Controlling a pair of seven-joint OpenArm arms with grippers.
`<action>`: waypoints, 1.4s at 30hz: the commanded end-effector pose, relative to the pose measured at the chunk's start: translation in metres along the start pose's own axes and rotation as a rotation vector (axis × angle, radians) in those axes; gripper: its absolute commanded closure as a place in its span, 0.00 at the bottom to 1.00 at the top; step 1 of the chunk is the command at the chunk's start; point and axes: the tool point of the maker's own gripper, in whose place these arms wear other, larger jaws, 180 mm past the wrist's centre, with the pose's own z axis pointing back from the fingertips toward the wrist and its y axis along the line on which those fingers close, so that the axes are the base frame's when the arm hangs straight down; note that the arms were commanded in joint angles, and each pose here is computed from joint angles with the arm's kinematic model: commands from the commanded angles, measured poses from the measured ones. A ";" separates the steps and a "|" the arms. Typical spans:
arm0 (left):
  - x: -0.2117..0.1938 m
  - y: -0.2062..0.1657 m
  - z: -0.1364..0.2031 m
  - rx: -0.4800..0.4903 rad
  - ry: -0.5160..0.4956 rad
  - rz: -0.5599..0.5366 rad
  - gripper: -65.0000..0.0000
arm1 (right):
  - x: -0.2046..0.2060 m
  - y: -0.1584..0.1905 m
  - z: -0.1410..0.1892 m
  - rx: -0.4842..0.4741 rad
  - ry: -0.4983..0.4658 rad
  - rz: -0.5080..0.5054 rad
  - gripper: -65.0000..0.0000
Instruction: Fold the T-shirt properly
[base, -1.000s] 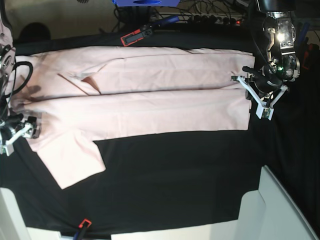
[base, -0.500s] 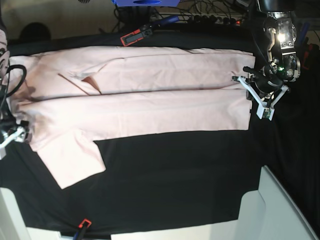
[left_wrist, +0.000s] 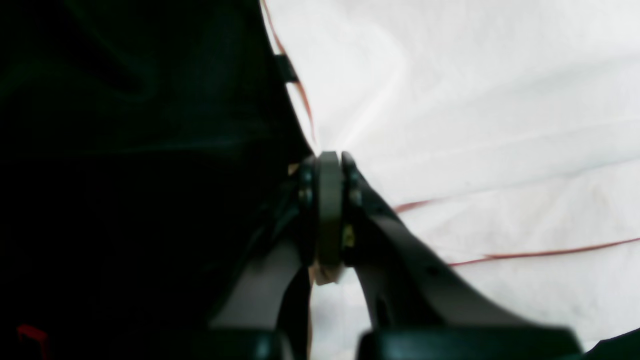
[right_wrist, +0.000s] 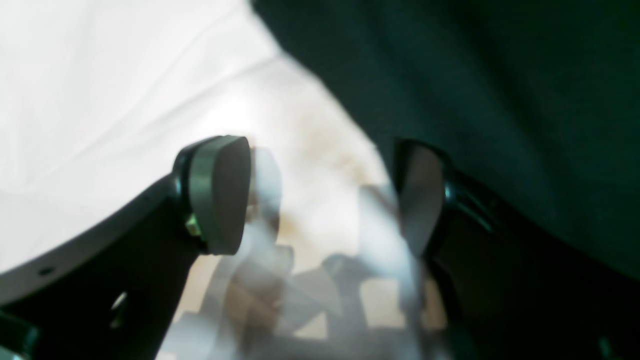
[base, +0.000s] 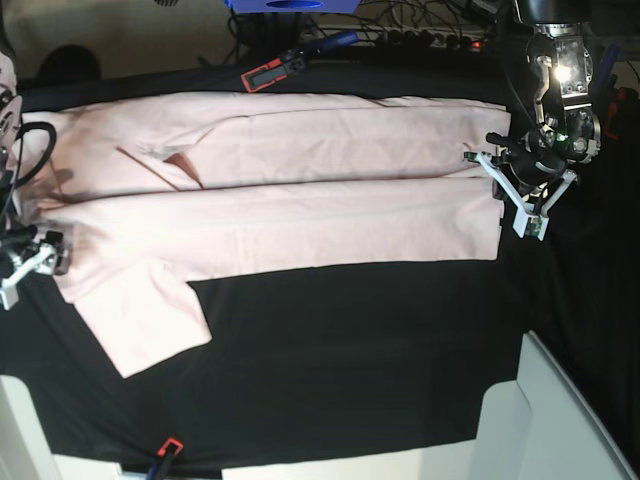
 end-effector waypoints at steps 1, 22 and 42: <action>0.010 0.009 0.004 0.021 -0.030 -0.010 1.00 | 0.029 -0.010 0.007 -0.013 -0.072 0.002 0.33; 0.014 0.011 0.004 0.022 -0.035 -0.024 1.00 | 0.011 0.009 -0.004 0.023 -0.038 -0.018 0.84; 0.042 0.019 0.011 0.047 -0.101 -0.021 0.64 | 0.012 0.009 -0.003 0.023 -0.039 -0.017 1.00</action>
